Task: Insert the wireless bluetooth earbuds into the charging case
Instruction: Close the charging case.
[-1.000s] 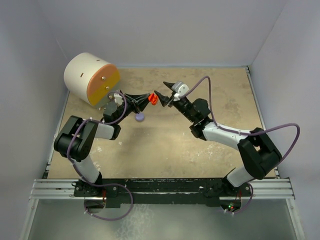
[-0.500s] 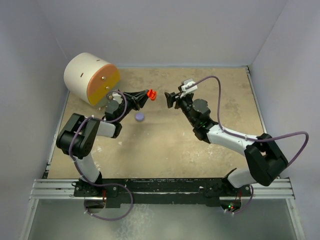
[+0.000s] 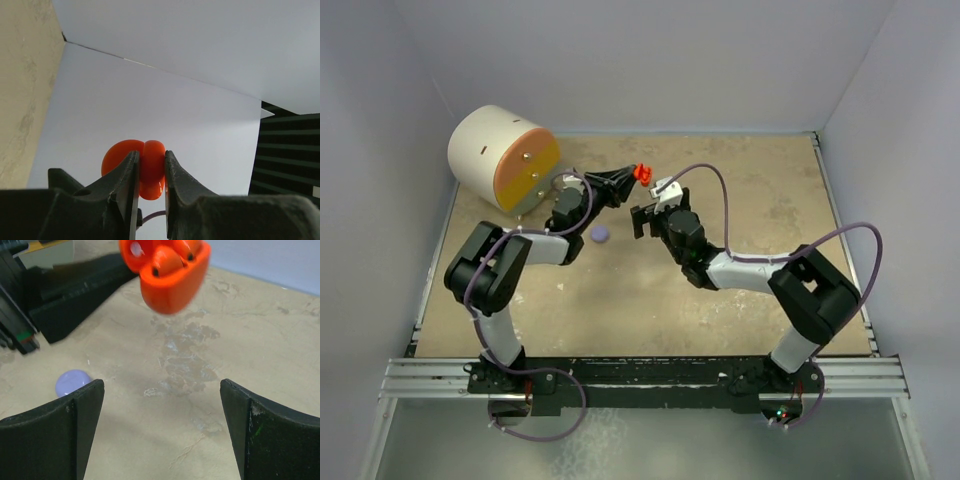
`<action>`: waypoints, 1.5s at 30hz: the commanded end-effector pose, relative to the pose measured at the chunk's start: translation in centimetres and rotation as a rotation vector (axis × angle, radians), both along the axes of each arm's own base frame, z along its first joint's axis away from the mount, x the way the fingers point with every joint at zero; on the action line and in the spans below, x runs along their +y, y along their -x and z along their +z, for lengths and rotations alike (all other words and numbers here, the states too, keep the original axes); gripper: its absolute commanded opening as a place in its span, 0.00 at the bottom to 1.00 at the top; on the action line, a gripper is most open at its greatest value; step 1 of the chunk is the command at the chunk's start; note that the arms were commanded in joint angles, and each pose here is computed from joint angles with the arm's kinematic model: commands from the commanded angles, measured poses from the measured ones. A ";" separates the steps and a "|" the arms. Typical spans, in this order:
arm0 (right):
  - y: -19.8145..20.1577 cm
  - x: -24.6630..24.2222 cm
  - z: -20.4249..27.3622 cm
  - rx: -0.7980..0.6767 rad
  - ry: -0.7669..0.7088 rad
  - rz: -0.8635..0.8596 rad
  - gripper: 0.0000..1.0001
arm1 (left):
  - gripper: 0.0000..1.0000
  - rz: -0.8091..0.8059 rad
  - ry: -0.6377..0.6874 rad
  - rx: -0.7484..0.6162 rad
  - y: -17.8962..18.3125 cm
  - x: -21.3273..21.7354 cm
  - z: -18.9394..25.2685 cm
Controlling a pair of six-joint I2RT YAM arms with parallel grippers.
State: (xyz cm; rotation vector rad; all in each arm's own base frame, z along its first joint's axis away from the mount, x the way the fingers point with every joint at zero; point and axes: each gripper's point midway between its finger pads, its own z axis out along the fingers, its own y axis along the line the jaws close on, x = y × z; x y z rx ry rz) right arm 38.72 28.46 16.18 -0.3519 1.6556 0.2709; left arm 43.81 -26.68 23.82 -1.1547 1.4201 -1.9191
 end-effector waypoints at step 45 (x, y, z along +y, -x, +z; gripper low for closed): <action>-2.4 -6.6 3.2 -0.089 -0.048 -0.419 1.00 | 0.00 -0.028 0.050 0.034 3.2 -1.5 -1.5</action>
